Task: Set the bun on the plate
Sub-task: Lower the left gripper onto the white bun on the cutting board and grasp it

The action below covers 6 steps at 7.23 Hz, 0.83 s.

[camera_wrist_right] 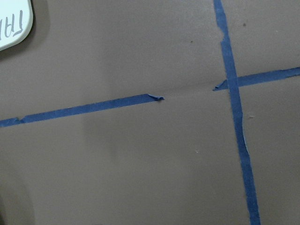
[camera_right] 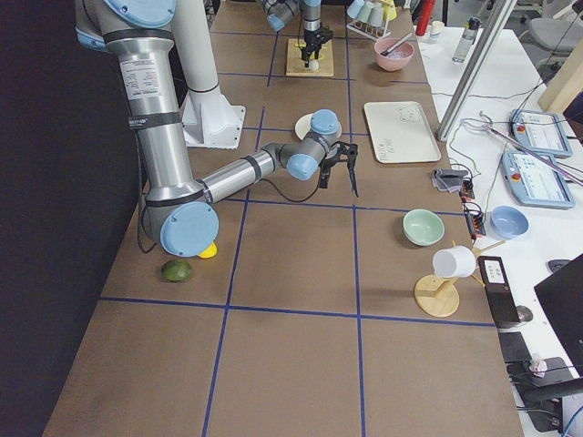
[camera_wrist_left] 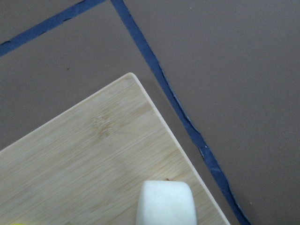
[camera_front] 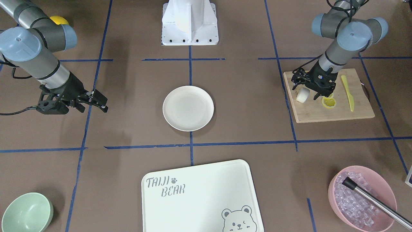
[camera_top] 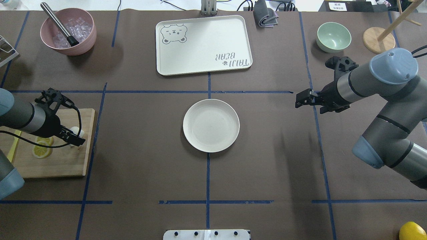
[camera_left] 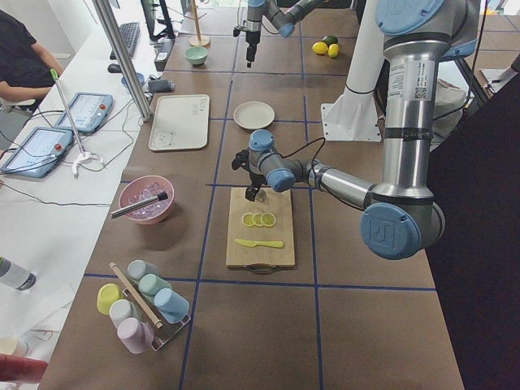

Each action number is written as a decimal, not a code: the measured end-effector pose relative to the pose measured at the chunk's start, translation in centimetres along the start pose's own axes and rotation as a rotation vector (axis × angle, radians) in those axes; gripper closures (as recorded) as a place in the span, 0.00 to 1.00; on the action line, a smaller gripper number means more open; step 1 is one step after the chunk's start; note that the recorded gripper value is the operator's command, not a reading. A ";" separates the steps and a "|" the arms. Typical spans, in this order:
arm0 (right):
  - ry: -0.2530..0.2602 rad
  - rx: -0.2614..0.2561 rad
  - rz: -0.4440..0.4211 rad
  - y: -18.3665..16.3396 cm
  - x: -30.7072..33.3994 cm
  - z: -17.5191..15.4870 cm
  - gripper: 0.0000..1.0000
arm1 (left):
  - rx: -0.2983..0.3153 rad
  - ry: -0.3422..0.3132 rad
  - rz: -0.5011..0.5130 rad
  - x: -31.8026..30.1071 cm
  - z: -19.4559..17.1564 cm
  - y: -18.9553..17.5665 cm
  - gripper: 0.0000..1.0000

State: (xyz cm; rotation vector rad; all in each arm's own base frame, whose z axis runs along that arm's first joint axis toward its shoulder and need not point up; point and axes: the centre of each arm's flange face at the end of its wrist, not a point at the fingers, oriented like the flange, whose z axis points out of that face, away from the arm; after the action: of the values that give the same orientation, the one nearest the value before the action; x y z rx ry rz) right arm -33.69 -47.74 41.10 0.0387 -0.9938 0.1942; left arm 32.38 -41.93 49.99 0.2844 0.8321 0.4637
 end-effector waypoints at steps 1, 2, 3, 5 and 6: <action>-0.001 0.000 -0.001 0.0 0.0 0.0 0.00 | -0.003 -0.001 -0.001 0.0 0.3 -0.2 0.42; -0.002 0.000 -0.002 0.0 -0.1 0.0 0.00 | -0.005 -0.001 -0.002 -0.1 0.5 -0.2 0.57; -0.004 0.000 -0.003 0.1 -0.2 -0.1 0.00 | -0.006 -0.001 -0.003 -0.1 0.5 -0.2 0.65; -0.008 0.002 -0.006 0.2 -0.3 -0.3 0.00 | -0.007 -0.001 -0.009 -0.1 0.5 -0.2 0.73; -0.009 0.002 -0.006 0.2 -0.3 -0.4 0.00 | -0.004 0.002 -0.019 0.0 0.3 -0.2 0.73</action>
State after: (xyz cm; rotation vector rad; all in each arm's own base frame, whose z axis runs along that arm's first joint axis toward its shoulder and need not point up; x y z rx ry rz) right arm -33.57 -47.51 40.60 0.0449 -1.0023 0.1894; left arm 32.68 -42.16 50.13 0.2718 0.8351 0.4477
